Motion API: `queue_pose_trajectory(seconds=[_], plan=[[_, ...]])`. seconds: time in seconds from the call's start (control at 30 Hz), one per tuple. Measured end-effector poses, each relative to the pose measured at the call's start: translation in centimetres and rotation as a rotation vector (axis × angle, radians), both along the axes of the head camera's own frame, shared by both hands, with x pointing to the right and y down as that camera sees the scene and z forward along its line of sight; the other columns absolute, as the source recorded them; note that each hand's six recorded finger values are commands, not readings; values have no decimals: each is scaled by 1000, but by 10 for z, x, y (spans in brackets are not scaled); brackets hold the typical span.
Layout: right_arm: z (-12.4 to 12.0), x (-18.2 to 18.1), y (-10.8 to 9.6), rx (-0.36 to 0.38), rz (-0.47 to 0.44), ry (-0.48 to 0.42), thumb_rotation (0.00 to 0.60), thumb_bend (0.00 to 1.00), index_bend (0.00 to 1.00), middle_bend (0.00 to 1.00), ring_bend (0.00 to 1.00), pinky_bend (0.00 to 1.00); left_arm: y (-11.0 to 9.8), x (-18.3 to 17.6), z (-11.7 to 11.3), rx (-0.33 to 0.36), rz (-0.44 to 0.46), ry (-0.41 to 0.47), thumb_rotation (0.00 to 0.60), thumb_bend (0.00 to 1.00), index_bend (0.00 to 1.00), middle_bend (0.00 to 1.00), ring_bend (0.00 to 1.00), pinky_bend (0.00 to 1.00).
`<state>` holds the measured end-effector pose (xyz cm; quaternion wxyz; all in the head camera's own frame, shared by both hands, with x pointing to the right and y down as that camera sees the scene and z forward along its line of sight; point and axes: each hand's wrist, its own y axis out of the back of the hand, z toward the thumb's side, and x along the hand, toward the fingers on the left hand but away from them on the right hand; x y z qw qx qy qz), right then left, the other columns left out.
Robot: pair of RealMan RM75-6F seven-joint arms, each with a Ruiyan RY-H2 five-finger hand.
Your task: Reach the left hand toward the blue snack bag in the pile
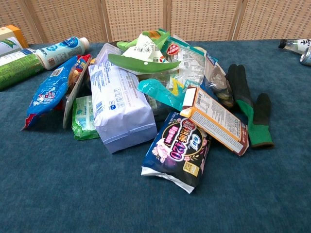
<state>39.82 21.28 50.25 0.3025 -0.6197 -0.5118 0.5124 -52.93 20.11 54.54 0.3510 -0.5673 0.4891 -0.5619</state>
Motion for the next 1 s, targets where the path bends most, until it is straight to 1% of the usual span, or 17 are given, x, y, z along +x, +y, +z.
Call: queue_pose_trajectory(seconds=[0.13, 0.27, 0.37, 0.43, 0.47, 0.57, 0.6, 0.67, 0.7, 0.8, 0.9, 1.0], plan=[[2, 0, 0, -5, 1, 1, 600, 0, 0, 0, 0, 0, 0, 4, 1, 5, 7, 8, 600, 0, 24, 0, 0, 0], [1, 0, 0, -1, 1, 0, 600, 0, 0, 0, 0, 0, -1, 9, 4, 1, 38, 0, 600, 0, 26, 0, 0, 0], [0, 2, -1, 3, 6, 3, 600, 0, 0, 0, 0, 0, -3, 12, 7, 4, 93, -34, 600, 0, 9, 0, 0, 0], [0, 4, -2, 2, 13, 6, 600, 0, 0, 0, 0, 0, -7, 14, 11, 9, 156, -77, 600, 0, 0, 0, 0, 0], [1, 4, -2, 2, 14, 8, 600, 0, 0, 0, 0, 0, -9, 15, 13, 11, 189, -98, 600, 0, 0, 0, 0, 0], [1, 3, -3, 5, 12, 11, 600, 0, 0, 0, 0, 0, -17, 21, 21, 21, 329, -172, 600, 0, 0, 0, 0, 0], [0, 3, -3, 5, 10, 12, 600, 0, 0, 0, 0, 0, -22, 25, 26, 27, 396, -200, 600, 0, 0, 0, 0, 0], [0, 2, -2, 5, 9, 12, 600, 0, 0, 0, 0, 0, -28, 34, 33, 41, 503, -239, 600, 0, 0, 0, 0, 0], [0, 2, -2, 5, 9, 12, 600, 0, 0, 0, 0, 0, -33, 42, 38, 52, 574, -260, 600, 0, 0, 0, 0, 0], [0, 3, -2, 6, 12, 11, 600, 0, 0, 0, 0, 0, -45, 67, 56, 80, 740, -296, 600, 0, 0, 0, 0, 0], [-1, 4, -3, 9, 15, 9, 600, 0, 0, 0, 0, 0, -55, 98, 78, 104, 877, -315, 600, 0, 0, 0, 0, 0], [-2, 6, -3, 13, 19, 6, 600, 0, 0, 0, 0, 0, -64, 123, 99, 107, 961, -338, 600, 0, 0, 0, 0, 0]])
